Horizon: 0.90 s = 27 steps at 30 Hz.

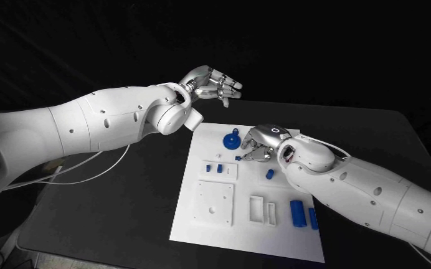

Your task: Assemble the parts on the task board

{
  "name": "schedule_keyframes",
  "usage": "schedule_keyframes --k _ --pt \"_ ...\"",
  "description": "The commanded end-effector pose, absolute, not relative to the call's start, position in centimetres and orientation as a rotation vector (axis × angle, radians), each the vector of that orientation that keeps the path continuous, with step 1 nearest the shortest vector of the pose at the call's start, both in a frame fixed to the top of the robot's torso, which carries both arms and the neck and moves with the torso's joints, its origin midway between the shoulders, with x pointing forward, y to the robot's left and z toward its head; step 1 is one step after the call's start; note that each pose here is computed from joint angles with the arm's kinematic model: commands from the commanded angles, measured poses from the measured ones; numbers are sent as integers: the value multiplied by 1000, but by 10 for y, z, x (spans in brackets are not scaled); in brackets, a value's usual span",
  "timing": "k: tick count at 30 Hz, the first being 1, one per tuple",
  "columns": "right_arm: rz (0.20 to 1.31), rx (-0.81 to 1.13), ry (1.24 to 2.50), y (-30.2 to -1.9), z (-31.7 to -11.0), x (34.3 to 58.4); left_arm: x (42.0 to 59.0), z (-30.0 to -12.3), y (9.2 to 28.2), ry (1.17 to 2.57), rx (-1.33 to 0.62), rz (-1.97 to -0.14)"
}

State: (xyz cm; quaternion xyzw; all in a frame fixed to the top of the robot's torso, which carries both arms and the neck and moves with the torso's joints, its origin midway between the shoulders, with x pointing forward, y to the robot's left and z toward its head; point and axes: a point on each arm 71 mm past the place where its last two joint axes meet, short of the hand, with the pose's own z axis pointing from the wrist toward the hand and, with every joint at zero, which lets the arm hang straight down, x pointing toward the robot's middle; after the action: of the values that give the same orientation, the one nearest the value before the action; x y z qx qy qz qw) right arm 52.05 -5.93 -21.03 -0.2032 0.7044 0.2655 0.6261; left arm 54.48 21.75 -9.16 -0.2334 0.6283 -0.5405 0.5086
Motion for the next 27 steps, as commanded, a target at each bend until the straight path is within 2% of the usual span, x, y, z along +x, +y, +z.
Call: schedule_keyframes --k 1,27 --pt "597 -481 1628 -58 -212 519 543 -92 214 1542 -514 -1304" --pt "621 -503 1653 -47 -223 514 543 -93 211 1554 -514 -1313"
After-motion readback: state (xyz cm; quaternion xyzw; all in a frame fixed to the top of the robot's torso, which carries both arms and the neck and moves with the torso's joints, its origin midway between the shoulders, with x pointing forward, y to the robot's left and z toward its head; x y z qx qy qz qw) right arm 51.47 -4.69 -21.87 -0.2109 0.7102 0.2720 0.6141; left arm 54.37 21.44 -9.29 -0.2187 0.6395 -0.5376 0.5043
